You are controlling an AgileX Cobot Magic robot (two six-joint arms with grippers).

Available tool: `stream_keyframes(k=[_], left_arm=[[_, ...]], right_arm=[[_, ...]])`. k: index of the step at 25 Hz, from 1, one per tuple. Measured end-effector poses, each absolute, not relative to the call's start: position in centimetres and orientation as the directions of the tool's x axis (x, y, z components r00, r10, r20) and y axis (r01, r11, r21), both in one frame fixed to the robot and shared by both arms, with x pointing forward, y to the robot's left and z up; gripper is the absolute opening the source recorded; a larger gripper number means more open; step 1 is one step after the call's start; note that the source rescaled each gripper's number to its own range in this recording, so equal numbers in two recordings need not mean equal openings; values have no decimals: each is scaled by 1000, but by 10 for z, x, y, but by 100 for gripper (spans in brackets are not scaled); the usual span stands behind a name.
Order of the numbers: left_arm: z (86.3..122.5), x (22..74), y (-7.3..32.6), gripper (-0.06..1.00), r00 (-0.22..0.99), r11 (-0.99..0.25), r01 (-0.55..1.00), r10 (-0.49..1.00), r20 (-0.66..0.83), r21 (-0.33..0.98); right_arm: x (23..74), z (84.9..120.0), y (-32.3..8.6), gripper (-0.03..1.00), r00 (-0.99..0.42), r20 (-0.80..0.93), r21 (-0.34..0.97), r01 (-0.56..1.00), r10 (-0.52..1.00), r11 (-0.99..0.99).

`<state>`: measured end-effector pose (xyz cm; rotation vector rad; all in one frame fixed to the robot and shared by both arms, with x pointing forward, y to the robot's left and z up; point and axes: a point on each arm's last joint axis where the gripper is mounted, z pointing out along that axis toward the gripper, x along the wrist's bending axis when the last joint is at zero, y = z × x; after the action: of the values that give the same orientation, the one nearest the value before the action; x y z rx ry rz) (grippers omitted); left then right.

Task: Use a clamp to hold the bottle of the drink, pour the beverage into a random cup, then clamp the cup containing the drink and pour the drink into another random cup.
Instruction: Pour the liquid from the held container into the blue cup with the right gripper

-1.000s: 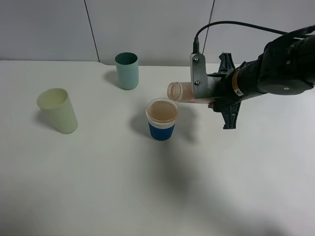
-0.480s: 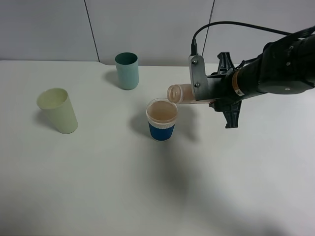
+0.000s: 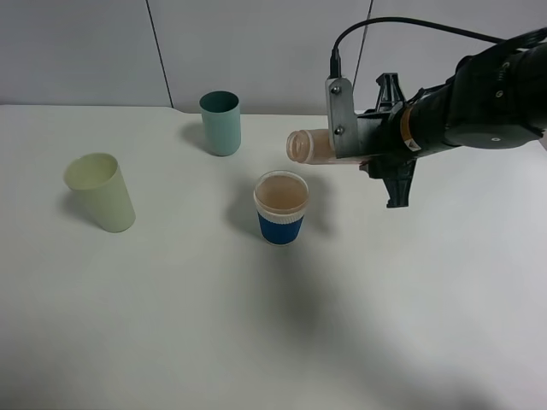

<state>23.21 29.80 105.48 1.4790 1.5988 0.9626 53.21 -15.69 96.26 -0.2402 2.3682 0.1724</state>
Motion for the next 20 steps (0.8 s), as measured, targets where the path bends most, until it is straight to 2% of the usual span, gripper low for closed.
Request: stream_keyframes(k=[20], left_arm=[[1055, 232, 298, 67, -59, 53, 441, 998, -30, 896]], right_arm=[[529, 962, -152, 1, -694, -688, -11, -282, -212, 959]])
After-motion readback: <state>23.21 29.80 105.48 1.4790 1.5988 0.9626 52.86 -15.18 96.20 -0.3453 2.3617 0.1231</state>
